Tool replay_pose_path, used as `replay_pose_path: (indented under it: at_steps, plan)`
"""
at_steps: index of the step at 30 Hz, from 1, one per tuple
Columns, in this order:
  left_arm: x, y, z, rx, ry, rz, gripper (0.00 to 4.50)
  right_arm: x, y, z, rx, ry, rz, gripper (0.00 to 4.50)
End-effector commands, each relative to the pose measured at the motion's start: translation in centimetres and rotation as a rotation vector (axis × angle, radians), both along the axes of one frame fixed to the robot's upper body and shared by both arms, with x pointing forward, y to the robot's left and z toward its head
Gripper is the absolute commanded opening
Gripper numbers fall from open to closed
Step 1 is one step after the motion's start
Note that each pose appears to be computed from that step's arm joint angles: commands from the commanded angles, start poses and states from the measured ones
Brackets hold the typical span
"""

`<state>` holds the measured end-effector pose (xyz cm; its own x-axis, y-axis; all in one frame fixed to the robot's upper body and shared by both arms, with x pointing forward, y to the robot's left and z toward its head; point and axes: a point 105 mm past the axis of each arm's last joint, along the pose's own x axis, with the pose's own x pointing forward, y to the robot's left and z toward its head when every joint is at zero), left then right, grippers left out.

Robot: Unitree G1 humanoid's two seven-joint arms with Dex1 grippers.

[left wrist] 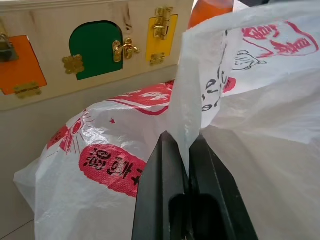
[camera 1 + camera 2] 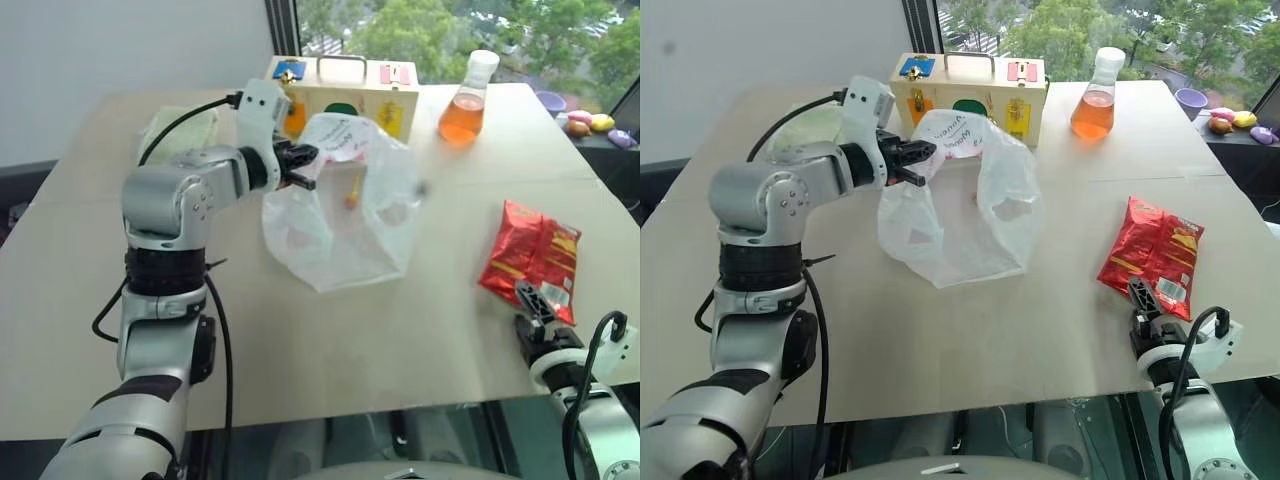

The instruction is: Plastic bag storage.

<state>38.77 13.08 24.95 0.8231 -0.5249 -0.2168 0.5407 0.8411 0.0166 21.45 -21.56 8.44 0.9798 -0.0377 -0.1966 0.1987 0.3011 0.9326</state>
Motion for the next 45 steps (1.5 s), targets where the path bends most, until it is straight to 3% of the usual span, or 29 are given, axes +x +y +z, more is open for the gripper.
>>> replay_pose_path:
  at_steps: [1,5,14,17,24,25,29,34,39,45]
  plan:
    - [-0.6,0.7,1.6,-0.006,-0.056,0.009,0.00,-1.1,-0.1,-0.6,0.049,0.011,-0.024,4.41]
    - [-0.7,0.7,1.6,-0.005,-0.053,0.008,0.00,-1.2,-0.2,-1.5,0.047,0.032,-0.048,4.41]
    - [-0.9,0.4,1.9,0.000,-0.052,-0.005,0.00,4.4,-4.2,-4.8,0.017,0.033,-0.268,4.41]
    - [-1.1,0.6,2.1,0.005,-0.058,0.001,0.00,5.9,-4.5,-5.6,-0.024,0.056,-0.271,3.52]
    - [-1.4,1.2,2.4,0.009,-0.068,0.015,0.00,6.1,-4.7,-5.3,-0.095,0.029,-0.273,0.21]
    - [-1.4,1.2,2.4,0.009,-0.069,0.016,0.00,6.1,-4.8,-5.2,-0.095,0.023,-0.276,0.02]
    - [-1.4,1.1,2.3,-0.001,-0.068,0.017,0.00,6.0,-4.4,-4.3,-0.126,-0.024,-0.241,0.02]
    - [-1.0,0.9,2.7,-0.060,-0.049,0.016,0.00,4.6,-2.5,1.2,-0.138,-0.277,-0.088,0.02]
    - [-0.2,0.1,2.9,-0.072,-0.040,-0.005,0.00,-0.6,-0.1,9.6,-0.065,-0.616,0.086,0.02]
    - [0.7,-0.9,2.8,-0.077,-0.025,-0.036,0.00,-4.9,4.0,15.6,-0.053,-0.830,0.305,0.02]
